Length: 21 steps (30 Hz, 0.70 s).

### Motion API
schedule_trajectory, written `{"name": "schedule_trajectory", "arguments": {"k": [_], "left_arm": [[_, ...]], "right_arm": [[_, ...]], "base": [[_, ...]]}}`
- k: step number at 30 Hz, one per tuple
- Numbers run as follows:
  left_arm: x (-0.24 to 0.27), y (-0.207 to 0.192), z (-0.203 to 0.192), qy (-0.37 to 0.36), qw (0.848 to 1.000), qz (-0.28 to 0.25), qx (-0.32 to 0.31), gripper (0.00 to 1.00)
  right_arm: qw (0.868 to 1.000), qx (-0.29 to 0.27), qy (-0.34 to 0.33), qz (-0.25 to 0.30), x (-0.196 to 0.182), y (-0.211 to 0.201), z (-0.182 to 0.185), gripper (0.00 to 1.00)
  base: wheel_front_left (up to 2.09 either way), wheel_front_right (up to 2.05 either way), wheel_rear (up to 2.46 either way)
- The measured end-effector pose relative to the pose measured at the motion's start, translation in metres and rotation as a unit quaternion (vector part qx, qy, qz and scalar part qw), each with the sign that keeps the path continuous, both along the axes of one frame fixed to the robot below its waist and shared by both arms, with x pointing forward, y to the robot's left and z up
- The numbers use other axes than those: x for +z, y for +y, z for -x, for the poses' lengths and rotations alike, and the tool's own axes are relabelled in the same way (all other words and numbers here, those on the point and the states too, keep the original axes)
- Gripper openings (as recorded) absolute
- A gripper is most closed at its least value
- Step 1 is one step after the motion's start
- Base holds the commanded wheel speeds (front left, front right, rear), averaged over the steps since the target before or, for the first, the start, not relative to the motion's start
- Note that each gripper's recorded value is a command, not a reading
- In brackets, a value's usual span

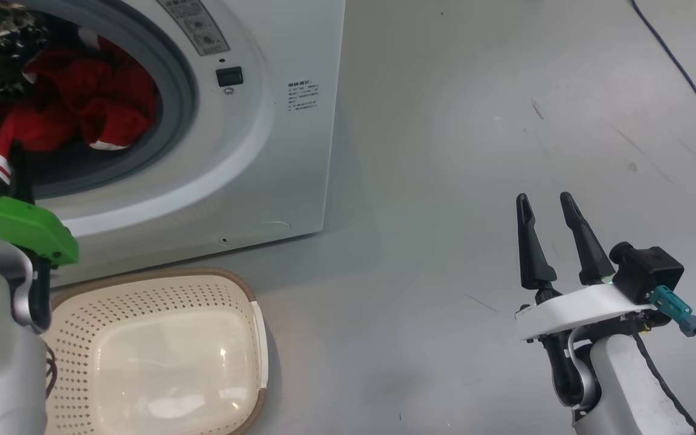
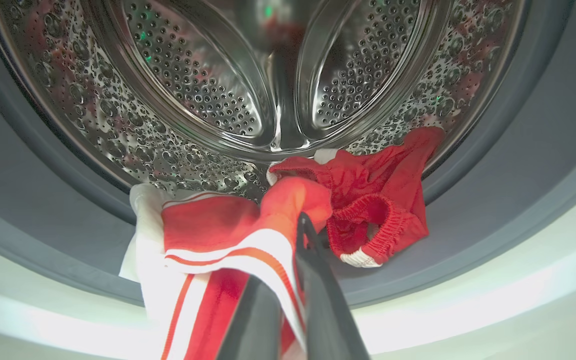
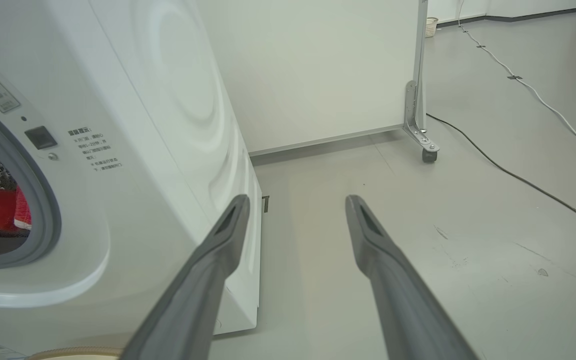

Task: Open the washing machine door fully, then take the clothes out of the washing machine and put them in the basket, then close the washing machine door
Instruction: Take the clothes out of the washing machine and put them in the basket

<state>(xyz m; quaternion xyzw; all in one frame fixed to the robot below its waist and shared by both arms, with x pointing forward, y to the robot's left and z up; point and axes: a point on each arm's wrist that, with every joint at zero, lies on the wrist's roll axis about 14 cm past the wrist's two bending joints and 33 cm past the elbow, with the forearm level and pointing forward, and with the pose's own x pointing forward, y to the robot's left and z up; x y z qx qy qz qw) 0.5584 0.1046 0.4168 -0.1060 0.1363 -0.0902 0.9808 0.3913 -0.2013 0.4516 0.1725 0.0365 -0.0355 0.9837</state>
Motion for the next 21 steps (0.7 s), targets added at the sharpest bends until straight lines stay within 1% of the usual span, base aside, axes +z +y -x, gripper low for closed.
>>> {"name": "schedule_trajectory", "arguments": {"k": [9, 21], "left_arm": [[0.034, 0.009, 0.033, -0.059, 0.998, 0.012, 0.01, 0.0], [0.1, 0.032, 0.055, -0.154, 0.987, 0.029, 0.043, 0.0]], "right_arm": [[1.0, 0.008, -0.019, 0.0, 0.014, 0.005, 0.014, 1.0], [0.999, 0.028, -0.039, -0.002, 0.027, 0.018, 0.026, 1.0]], "base": [[0.0, 0.0, 0.0], [0.0, 0.0, 0.0]]}}
